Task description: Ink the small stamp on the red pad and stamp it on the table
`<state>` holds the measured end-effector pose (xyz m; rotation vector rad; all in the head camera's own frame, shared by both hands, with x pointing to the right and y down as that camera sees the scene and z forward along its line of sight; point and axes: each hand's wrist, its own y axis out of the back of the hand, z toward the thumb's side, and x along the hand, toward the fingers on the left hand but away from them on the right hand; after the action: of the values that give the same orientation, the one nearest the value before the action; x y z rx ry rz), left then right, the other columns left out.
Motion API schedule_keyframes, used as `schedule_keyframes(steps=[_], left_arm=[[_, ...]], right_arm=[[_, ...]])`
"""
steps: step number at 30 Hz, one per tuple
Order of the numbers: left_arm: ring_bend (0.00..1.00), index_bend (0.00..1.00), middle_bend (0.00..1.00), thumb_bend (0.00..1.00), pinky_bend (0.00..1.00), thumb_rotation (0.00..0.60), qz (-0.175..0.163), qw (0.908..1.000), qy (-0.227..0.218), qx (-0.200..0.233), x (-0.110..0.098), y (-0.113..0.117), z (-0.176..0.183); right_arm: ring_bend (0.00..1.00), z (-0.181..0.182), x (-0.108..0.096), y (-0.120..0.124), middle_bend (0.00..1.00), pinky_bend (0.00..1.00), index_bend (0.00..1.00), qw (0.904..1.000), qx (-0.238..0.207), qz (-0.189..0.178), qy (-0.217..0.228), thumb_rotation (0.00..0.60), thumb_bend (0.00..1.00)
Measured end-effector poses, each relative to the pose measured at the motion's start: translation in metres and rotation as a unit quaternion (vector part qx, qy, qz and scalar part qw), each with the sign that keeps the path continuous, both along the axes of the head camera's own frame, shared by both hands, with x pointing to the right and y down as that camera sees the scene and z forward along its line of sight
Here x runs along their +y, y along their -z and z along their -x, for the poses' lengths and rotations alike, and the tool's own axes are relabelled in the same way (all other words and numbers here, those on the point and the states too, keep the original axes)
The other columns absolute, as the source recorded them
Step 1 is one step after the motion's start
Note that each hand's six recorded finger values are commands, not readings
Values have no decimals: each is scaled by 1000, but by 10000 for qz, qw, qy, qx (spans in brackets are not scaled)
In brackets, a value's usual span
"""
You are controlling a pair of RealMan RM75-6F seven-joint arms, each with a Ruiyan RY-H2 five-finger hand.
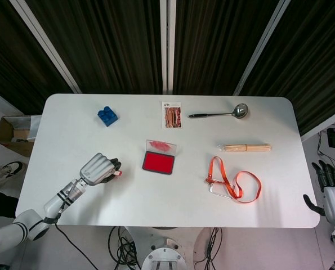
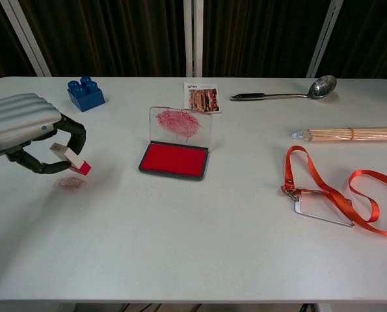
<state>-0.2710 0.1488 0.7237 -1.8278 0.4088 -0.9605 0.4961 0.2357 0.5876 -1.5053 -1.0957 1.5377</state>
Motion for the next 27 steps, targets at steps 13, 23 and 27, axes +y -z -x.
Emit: schedule_keyframes(steps=[13,23,27], left_arm=[[964,631,565,384,1000,600,295,9963,-679,-437,-47,12,-94],[964,632,576,410,1000,600,950,9905,-718,-687,-72,-4,-153],[964,632,577,411,1000,600,1105,9897,-657,-637,-76,-5,-167]], right_arm=[[0,1,0,-2,0,0,0,10000,-58,16,-12,600,185],[0,-6,3,-4,0,0,0,9999,-63,31,-80,600,184],[0,-7,3,-4,0,0,0,9999,-67,30,-84,600,184]])
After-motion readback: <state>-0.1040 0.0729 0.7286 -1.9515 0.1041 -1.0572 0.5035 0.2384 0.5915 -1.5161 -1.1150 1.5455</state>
